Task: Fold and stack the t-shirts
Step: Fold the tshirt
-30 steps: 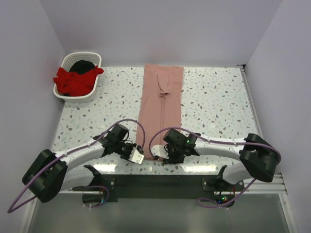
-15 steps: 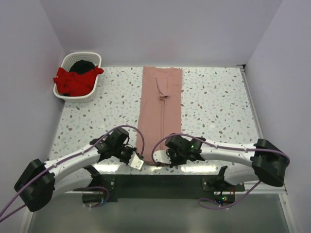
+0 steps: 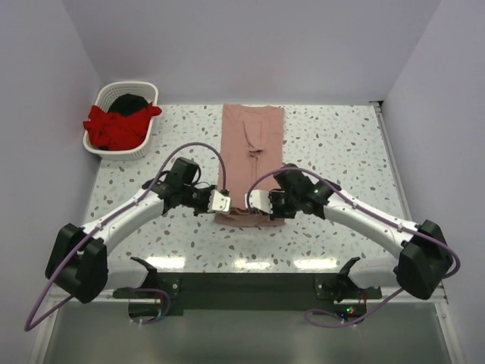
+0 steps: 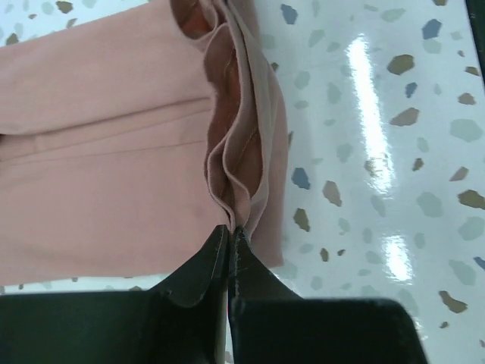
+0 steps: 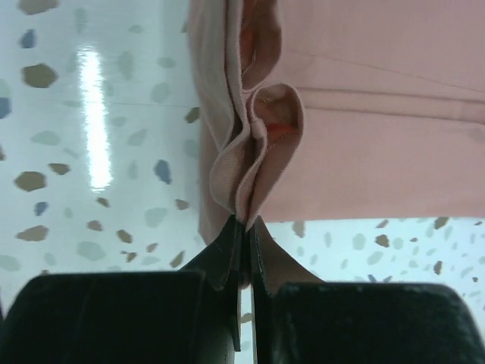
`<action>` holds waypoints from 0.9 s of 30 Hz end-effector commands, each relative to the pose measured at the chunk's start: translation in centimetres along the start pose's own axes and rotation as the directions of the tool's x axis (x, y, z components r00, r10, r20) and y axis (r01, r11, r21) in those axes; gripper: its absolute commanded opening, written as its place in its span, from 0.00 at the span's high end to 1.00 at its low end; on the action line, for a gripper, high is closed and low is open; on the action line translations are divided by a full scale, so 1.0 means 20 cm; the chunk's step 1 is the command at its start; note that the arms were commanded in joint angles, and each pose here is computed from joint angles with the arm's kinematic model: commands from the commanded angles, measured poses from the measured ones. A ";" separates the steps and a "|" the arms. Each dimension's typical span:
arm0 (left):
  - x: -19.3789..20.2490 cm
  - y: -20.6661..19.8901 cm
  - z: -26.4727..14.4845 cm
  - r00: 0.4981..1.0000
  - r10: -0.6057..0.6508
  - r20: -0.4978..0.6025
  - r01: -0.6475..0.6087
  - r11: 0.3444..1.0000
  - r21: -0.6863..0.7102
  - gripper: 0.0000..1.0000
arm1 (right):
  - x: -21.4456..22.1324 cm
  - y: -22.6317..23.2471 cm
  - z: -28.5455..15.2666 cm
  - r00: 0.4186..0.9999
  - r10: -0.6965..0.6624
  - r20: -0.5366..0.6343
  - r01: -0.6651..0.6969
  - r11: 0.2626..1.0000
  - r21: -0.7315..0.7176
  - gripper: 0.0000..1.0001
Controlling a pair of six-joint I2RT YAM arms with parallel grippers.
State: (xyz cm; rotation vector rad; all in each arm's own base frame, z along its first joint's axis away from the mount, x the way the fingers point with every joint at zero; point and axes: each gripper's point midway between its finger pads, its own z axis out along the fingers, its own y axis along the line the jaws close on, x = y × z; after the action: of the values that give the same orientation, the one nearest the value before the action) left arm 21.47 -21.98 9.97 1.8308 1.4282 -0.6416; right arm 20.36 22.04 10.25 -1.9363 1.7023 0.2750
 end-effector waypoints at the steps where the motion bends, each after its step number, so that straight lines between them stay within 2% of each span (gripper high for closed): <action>1: -0.08 0.22 0.00 0.997 0.049 0.053 -0.045 0.996 -0.079 1.00 | -0.05 -0.20 -0.01 0.996 -0.083 0.037 0.082 0.996 0.032 1.00; 6: -0.06 0.53 -0.03 0.998 0.046 0.048 -0.036 0.981 -0.191 1.00 | -0.04 -0.45 0.01 0.994 -0.099 0.042 0.096 0.993 0.068 1.00; 14: 0.04 0.89 0.01 0.999 0.035 0.033 -0.026 0.969 -0.246 1.00 | 0.07 -0.77 0.13 0.995 -0.096 0.025 0.093 0.992 0.080 1.00; 21: 0.15 1.12 0.04 1.000 0.030 0.007 -0.027 0.955 -0.295 1.00 | 0.14 -1.00 0.22 0.995 -0.098 0.016 0.096 0.990 0.105 1.00; 27: 0.26 1.21 0.09 1.000 0.009 -0.011 -0.012 0.952 -0.306 1.00 | 0.21 -1.10 0.30 0.995 -0.100 0.000 0.099 0.989 0.105 1.00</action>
State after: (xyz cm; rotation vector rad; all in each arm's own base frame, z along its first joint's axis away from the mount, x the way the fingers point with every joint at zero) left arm 43.65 -23.28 8.56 1.6291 1.5091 -0.4458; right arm 41.50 21.65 7.28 -1.9441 1.6843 0.1673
